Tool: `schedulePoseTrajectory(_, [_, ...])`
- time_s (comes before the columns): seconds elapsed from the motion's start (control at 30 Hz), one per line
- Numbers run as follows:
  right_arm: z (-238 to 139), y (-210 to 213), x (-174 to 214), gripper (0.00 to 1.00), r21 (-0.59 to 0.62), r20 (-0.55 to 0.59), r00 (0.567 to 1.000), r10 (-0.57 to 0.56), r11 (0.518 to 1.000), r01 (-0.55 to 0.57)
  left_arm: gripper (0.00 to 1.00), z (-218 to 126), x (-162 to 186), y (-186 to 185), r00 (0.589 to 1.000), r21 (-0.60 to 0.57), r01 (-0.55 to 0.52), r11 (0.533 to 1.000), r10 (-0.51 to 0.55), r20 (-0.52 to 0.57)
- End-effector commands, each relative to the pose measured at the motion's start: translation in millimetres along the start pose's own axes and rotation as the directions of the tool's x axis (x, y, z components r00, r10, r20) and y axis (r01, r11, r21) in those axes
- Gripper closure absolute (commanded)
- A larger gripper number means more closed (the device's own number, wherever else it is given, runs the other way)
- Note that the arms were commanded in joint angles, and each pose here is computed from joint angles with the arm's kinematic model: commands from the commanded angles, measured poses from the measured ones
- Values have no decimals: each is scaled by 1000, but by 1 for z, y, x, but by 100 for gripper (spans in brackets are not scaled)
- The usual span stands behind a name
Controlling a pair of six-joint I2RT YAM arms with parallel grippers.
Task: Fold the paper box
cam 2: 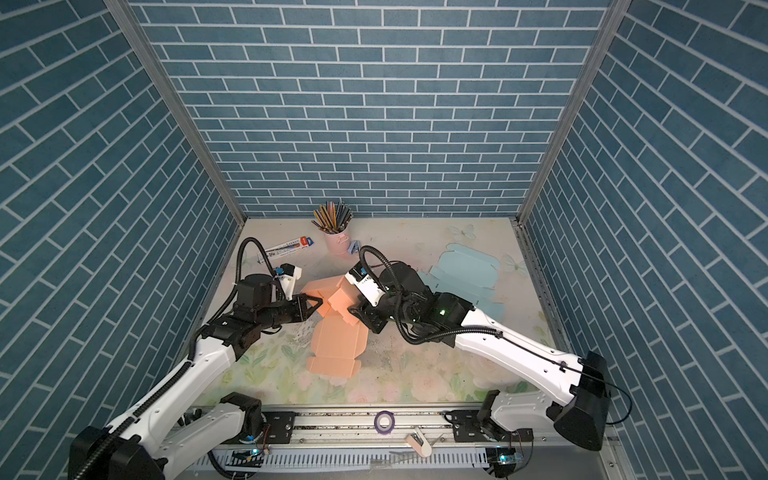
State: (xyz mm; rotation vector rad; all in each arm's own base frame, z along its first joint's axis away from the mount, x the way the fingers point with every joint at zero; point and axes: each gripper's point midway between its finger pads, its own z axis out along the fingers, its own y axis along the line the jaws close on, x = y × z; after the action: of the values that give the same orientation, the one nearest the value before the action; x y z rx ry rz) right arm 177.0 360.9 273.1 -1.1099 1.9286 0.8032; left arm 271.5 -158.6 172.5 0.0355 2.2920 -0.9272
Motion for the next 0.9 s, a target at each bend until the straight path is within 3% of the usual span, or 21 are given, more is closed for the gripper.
schedulePoseTrajectory(0.0, [5,-1,-22,59,51,53,999,4,999,-7,92,2,1,10,1000,-35,23,999,-22,11])
schedulePoseTrajectory(0.2, [24,-13,-21,59,201,9,1000,18,979,-20,92,3,1,14,999,-50,35,998,-34,22])
schedulePoseTrajectory(0.43, [38,-28,-17,60,409,-75,997,12,912,20,92,3,0,15,998,-53,52,997,-50,37])
schedulePoseTrajectory(0.87, [47,-35,-20,59,597,-166,984,-58,789,147,92,5,4,21,997,-61,72,996,-69,46])
